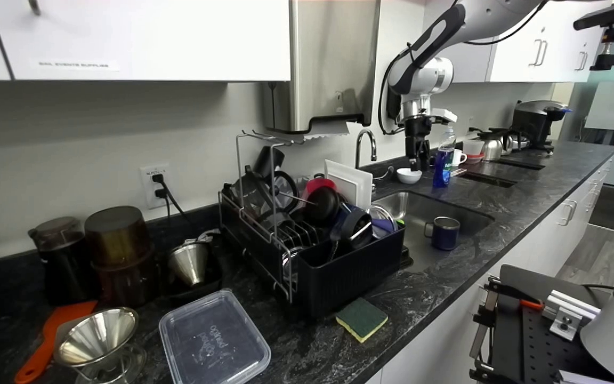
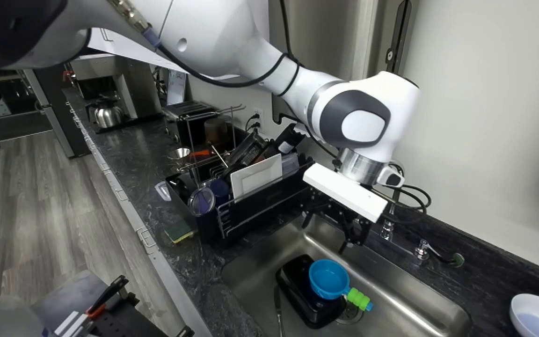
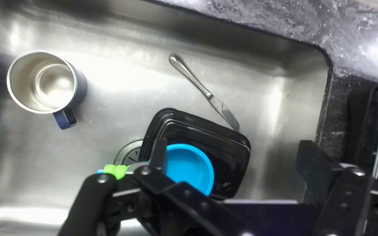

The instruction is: Put the blue pan on the the dish dryer

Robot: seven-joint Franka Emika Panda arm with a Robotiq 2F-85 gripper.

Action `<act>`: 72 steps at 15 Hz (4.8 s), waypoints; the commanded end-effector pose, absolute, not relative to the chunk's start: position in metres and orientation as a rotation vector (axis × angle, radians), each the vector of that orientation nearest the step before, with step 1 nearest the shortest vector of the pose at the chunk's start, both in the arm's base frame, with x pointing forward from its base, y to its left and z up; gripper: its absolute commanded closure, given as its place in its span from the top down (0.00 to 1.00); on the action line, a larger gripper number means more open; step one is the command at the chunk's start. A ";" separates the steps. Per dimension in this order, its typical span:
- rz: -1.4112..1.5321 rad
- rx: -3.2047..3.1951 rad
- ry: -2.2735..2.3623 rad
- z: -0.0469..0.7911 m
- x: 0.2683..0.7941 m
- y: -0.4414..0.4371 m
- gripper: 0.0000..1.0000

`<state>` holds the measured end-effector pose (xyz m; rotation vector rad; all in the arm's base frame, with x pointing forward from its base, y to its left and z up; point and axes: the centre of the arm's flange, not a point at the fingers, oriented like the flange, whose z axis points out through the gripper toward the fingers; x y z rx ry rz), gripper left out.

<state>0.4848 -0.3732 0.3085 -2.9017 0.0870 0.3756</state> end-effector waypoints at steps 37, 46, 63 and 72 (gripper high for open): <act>0.217 -2.806 -0.727 0.256 0.472 -0.435 1.00; 0.226 -2.827 -0.677 0.252 0.465 -0.442 1.00; -0.089 -2.746 -1.464 0.196 0.461 -0.447 1.00; -0.208 -2.650 -1.531 0.154 0.474 -0.432 1.00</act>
